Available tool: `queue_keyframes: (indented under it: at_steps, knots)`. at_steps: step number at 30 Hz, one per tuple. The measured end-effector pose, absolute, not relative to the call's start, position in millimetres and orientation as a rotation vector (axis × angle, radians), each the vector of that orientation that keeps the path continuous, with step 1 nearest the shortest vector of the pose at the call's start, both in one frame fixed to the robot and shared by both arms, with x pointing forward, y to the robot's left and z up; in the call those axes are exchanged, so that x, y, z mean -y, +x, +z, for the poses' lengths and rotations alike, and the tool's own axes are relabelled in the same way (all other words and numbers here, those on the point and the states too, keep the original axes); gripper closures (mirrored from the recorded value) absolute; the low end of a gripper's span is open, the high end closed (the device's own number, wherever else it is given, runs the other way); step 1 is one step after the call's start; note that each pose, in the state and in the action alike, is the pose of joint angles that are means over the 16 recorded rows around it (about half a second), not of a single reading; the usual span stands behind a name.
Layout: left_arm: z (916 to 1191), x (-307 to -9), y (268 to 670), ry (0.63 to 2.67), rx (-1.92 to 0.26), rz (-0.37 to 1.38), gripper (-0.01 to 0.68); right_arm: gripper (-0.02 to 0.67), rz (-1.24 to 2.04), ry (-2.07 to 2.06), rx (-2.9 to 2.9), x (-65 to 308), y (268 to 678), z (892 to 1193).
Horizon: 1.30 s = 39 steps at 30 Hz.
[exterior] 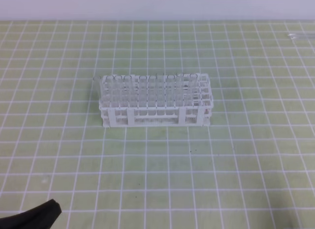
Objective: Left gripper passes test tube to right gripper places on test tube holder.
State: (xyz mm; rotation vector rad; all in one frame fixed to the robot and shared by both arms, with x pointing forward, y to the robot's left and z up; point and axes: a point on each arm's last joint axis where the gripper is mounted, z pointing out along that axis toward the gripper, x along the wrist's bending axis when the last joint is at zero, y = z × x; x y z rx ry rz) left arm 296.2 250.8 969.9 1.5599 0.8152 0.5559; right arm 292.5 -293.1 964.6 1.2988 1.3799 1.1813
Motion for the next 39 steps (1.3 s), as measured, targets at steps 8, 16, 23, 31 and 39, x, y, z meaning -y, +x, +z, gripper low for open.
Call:
queue_keyframes:
  at_steps: [8,16,23,31,39]
  knots:
    - [972,-251,296,1.549,-0.818,0.546,0.675,0.665,1.186,1.315,-1.389,293,292,963]
    - [973,-250,296,1.545,-0.820,0.542,0.675,0.665,1.186,1.315,-1.389,293,292,963]
    - [973,-253,298,1.518,-0.860,0.554,0.675,0.665,1.186,1.315,-1.389,293,292,963]
    - [984,-255,301,1.388,-0.978,0.481,0.675,0.665,1.186,1.315,-1.389,293,292,963]
    - [1005,-255,301,1.326,-0.990,0.444,0.675,0.665,1.187,1.315,-1.389,293,292,963]
